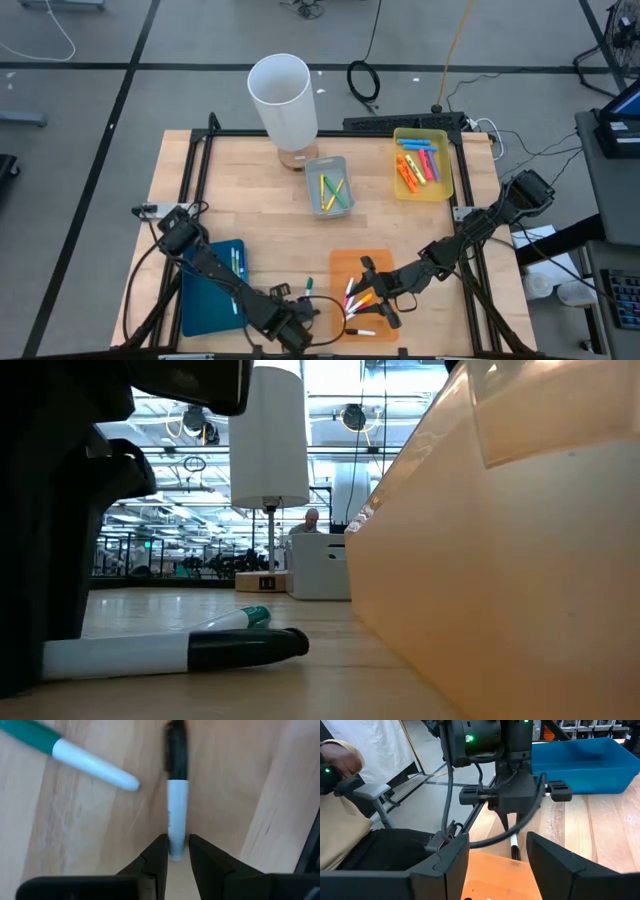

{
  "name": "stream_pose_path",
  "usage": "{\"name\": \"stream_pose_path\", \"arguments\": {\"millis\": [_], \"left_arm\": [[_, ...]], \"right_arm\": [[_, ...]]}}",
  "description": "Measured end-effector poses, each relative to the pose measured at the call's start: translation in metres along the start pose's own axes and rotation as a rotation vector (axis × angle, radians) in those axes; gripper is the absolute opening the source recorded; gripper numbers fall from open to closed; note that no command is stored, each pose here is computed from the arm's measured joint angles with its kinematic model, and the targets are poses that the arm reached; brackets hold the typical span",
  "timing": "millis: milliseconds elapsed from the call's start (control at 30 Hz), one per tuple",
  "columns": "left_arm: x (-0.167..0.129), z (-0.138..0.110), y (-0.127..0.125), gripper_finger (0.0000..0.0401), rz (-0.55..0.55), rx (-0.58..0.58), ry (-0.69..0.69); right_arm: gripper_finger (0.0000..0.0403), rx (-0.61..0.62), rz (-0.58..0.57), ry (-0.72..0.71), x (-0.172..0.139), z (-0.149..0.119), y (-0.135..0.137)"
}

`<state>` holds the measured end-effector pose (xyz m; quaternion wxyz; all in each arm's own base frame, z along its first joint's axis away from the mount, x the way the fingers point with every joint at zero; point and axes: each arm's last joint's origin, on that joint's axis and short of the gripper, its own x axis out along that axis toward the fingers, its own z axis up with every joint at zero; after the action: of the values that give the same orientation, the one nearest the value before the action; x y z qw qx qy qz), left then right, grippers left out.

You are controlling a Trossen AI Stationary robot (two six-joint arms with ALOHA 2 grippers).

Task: Pick & Place Markers
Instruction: Put the small black highlighter pen in the orange bin

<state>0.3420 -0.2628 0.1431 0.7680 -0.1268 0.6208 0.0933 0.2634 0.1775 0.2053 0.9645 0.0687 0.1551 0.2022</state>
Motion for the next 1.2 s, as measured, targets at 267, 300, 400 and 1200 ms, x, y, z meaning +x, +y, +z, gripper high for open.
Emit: {"name": "stream_pose_path", "arguments": {"millis": [267,300,400,1200], "left_arm": [[0.004,0.003,0.003,0.0084,0.021,0.155,-0.050],[0.004,0.003,0.003,0.0077,0.020,0.176,-0.060],[0.005,0.002,0.001,0.0038,0.039,0.203,-0.096],[-0.093,-0.049,0.016,0.0020,0.313,0.314,-0.558]], "right_arm": [[0.0187,0.000,0.000,0.001,0.000,0.000,0.000],[0.0187,0.000,-0.001,0.001,0.000,0.000,0.000],[0.0187,0.000,-0.001,0.002,0.000,0.000,0.000],[0.0187,0.008,-0.082,0.025,0.001,-0.002,-0.009]]}}
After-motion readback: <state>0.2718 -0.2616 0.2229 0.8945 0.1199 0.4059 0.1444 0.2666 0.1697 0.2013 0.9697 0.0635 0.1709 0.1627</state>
